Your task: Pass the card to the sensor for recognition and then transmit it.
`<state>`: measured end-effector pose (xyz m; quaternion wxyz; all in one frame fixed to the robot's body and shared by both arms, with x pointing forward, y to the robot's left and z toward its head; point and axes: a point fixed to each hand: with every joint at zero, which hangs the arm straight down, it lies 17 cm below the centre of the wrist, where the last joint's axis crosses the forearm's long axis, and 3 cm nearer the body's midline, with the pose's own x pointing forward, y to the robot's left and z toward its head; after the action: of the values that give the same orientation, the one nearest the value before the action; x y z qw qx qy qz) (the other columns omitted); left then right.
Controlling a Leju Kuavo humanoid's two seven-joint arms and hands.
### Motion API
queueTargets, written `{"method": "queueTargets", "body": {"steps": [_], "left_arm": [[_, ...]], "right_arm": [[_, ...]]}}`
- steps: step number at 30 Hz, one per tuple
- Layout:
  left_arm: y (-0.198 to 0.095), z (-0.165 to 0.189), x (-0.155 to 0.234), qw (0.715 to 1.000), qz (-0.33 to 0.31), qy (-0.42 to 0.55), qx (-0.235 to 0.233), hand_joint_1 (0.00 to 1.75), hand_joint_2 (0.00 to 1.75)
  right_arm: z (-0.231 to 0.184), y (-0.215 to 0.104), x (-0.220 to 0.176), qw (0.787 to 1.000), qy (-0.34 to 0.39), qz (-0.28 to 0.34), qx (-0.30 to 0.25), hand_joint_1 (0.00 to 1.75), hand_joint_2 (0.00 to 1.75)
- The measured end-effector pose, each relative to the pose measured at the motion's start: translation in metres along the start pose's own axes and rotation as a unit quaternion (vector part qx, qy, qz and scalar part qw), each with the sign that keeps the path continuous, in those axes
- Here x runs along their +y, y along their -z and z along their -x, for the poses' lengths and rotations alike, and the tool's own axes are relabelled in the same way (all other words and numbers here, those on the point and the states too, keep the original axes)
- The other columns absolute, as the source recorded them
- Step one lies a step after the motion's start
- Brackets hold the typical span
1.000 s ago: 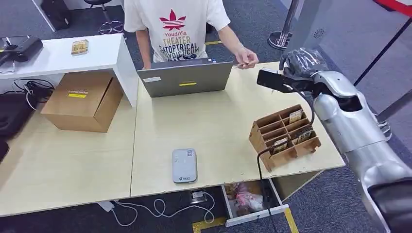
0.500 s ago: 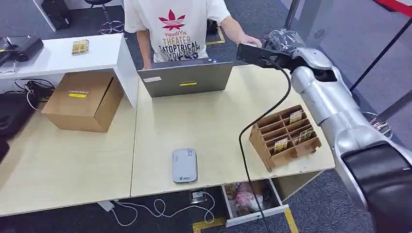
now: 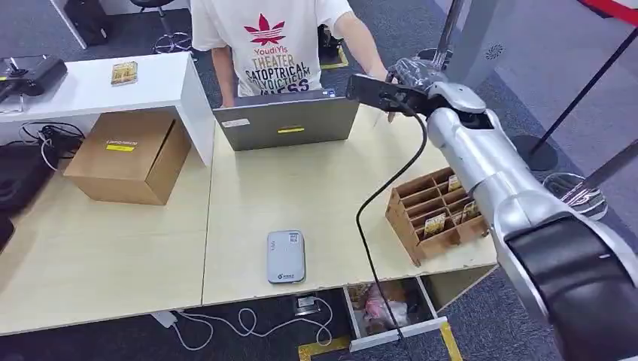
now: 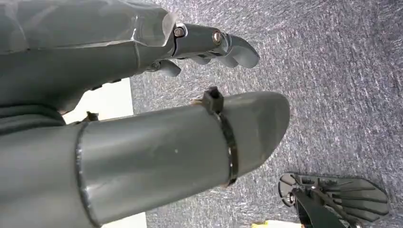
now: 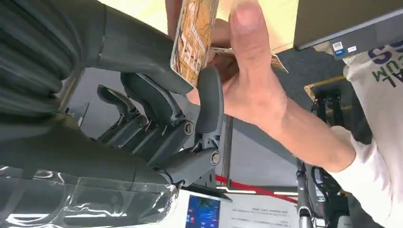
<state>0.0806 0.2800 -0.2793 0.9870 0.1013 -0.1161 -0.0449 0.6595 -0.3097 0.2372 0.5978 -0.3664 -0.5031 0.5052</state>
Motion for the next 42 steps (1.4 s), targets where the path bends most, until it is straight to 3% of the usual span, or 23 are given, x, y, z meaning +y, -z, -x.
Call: {"method": "queueTargets", "body": {"steps": [8,9,10,11,12,31,42], "left_arm": [[0.001,0.001,0.003,1.000,-0.002,0.006,0.000,0.00,0.00],[0.001,0.001,0.004,1.000,-0.002,0.006,0.000,0.00,0.00],[0.001,0.001,0.005,1.000,-0.003,0.006,0.000,0.00,0.00],[0.001,0.001,0.005,1.000,-0.003,0.006,0.000,0.00,0.00],[0.001,0.001,0.005,1.000,-0.003,0.006,0.000,0.00,0.00],[0.002,0.004,0.011,1.000,-0.010,-0.003,0.007,0.00,0.00],[0.002,0.003,0.008,1.000,-0.008,0.004,0.005,0.00,0.00]], "right_arm": [[0.002,0.001,0.008,1.000,0.005,0.001,0.009,1.75,1.75],[0.003,0.001,0.010,1.000,0.005,0.000,0.009,1.68,1.75],[0.003,0.001,0.011,1.000,0.006,0.000,0.009,1.43,1.75],[0.004,0.001,0.013,1.000,0.006,-0.001,0.010,0.47,1.75],[0.004,0.001,0.014,1.000,0.006,-0.002,0.010,0.00,1.75],[-0.010,0.001,0.035,1.000,0.005,0.018,-0.015,0.00,1.75],[-0.013,-0.027,0.050,0.979,0.099,0.169,-0.059,0.00,1.75]]}}
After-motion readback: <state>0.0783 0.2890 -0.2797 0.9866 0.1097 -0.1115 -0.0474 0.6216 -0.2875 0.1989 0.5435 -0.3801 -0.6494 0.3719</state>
